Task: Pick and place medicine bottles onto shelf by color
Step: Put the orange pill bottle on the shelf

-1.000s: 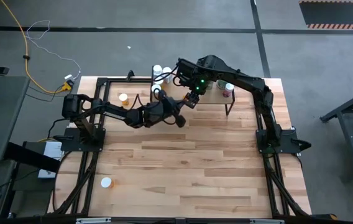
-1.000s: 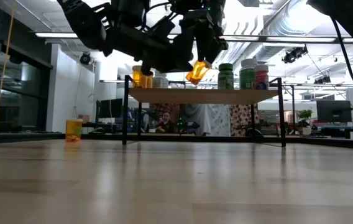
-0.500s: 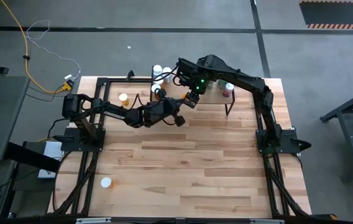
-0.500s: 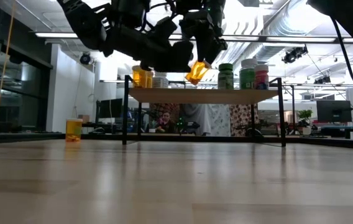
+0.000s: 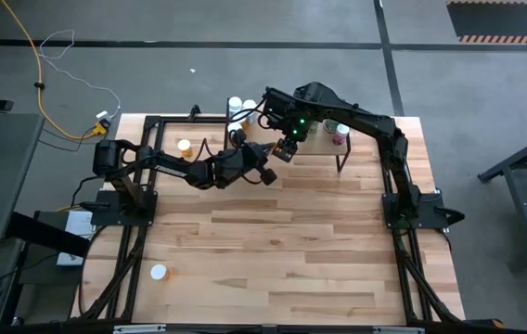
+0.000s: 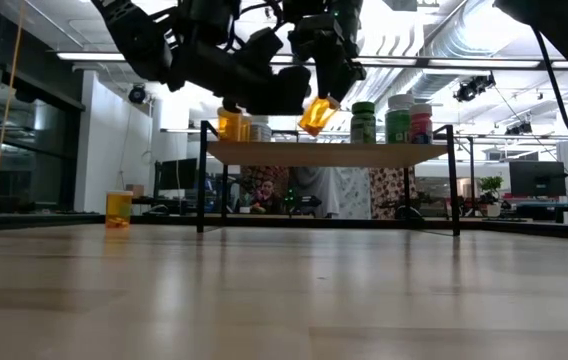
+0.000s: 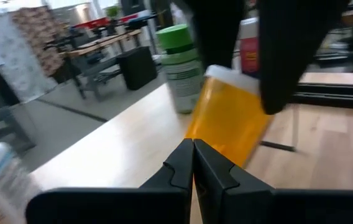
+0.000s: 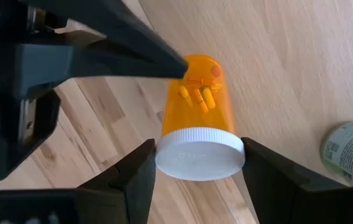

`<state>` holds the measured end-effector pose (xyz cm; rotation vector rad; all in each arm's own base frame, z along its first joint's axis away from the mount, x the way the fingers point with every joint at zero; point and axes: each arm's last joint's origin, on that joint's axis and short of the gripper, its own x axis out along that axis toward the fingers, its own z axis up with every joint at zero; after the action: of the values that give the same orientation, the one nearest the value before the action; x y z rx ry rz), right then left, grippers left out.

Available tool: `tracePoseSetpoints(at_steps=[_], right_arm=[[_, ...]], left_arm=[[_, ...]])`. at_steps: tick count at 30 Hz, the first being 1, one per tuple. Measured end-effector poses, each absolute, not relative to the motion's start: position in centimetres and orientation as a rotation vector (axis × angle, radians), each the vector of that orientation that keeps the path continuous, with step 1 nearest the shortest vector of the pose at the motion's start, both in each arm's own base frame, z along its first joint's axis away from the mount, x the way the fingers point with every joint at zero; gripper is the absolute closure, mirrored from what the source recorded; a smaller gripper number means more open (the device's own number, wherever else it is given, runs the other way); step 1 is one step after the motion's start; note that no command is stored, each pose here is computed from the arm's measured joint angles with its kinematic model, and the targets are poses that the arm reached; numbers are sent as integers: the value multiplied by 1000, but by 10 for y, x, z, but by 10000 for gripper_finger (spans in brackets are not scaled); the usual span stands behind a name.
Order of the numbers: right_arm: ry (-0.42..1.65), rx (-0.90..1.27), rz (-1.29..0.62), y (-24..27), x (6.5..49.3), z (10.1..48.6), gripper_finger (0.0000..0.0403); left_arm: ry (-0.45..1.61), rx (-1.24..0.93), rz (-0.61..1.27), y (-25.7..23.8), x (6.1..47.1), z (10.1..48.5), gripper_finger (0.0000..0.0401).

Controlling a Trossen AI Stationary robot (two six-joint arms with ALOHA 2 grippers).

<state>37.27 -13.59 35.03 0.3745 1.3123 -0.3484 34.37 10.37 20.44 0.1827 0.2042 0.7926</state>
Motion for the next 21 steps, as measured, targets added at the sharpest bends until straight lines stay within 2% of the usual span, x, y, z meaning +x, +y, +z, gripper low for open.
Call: tracePoseSetpoints(at_steps=[21], right_arm=[[1246,352,-372,-139,378,352,205]], left_arm=[[207,172,763,103,344,204,401]])
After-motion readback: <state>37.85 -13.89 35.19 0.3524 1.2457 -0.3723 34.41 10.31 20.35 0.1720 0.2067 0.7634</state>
